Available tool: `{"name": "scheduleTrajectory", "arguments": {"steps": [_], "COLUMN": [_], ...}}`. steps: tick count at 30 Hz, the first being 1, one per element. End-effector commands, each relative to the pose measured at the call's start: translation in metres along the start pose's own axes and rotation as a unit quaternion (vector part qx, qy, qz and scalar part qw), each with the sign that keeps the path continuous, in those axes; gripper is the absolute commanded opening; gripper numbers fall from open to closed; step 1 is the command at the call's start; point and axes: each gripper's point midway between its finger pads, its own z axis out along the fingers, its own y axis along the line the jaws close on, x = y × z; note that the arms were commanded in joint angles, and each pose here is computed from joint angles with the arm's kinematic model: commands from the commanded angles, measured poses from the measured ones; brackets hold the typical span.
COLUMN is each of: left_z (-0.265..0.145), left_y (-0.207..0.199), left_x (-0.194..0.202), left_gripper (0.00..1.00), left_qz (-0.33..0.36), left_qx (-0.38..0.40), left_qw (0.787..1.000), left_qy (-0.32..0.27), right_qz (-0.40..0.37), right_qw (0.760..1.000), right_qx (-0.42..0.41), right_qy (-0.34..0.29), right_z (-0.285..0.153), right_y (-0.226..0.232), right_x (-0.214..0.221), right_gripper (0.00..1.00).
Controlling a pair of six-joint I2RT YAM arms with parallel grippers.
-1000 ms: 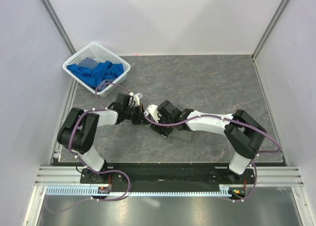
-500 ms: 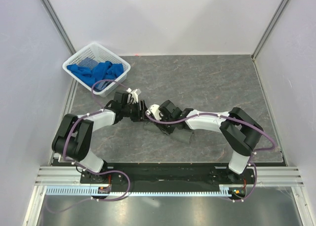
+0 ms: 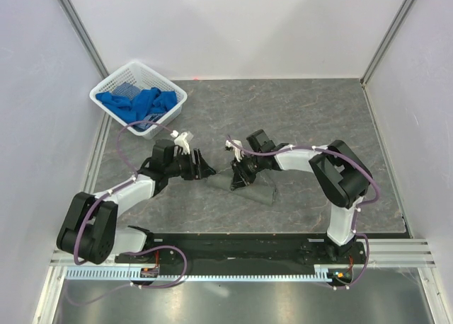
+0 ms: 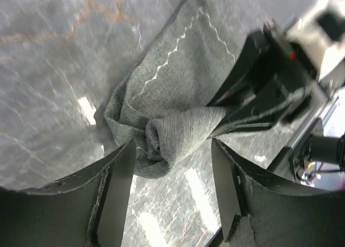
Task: Fold the napkin, place the utensils inside, and roll it up
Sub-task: Roll the napkin with the utensil
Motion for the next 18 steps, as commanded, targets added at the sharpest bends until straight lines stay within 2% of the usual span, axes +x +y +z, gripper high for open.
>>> {"name": "scheduleTrajectory", "arguments": {"steps": [1, 7, 13, 15, 17, 18], "left_z": [0.004, 0.013, 0.022, 0.024, 0.027, 0.028], "left_y": [-0.007, -0.002, 0.004, 0.007, 0.012, 0.013], "left_x": [-0.005, 0.006, 0.025, 0.029, 0.034, 0.036], "left_gripper": [0.64, 0.56, 0.45, 0.35, 0.19, 0.15], "left_qz": [0.033, 0.025, 0.005, 0.0, -0.01, -0.013], "left_qx": [0.038, 0.05, 0.058, 0.055, 0.048, 0.046], "left_qw": [0.999, 0.998, 0.998, 0.998, 0.998, 0.997], "left_qy": [-0.02, -0.006, 0.033, 0.04, 0.048, 0.054], "right_qz": [0.066, 0.093, 0.1, 0.102, 0.101, 0.097], "right_qw": [0.994, 0.991, 0.99, 0.99, 0.991, 0.992], "right_qx": [-0.07, -0.08, -0.078, -0.075, -0.07, -0.065], "right_qy": [0.047, 0.051, 0.055, 0.055, 0.053, 0.048], "right_z": [0.012, 0.017, 0.019, 0.018, 0.017, 0.015], "right_y": [0.008, 0.0, -0.004, -0.005, -0.006, -0.005], "right_x": [0.038, 0.041, 0.043, 0.042, 0.04, 0.036], "right_gripper": [0.23, 0.23, 0.23, 0.23, 0.27, 0.28]}}
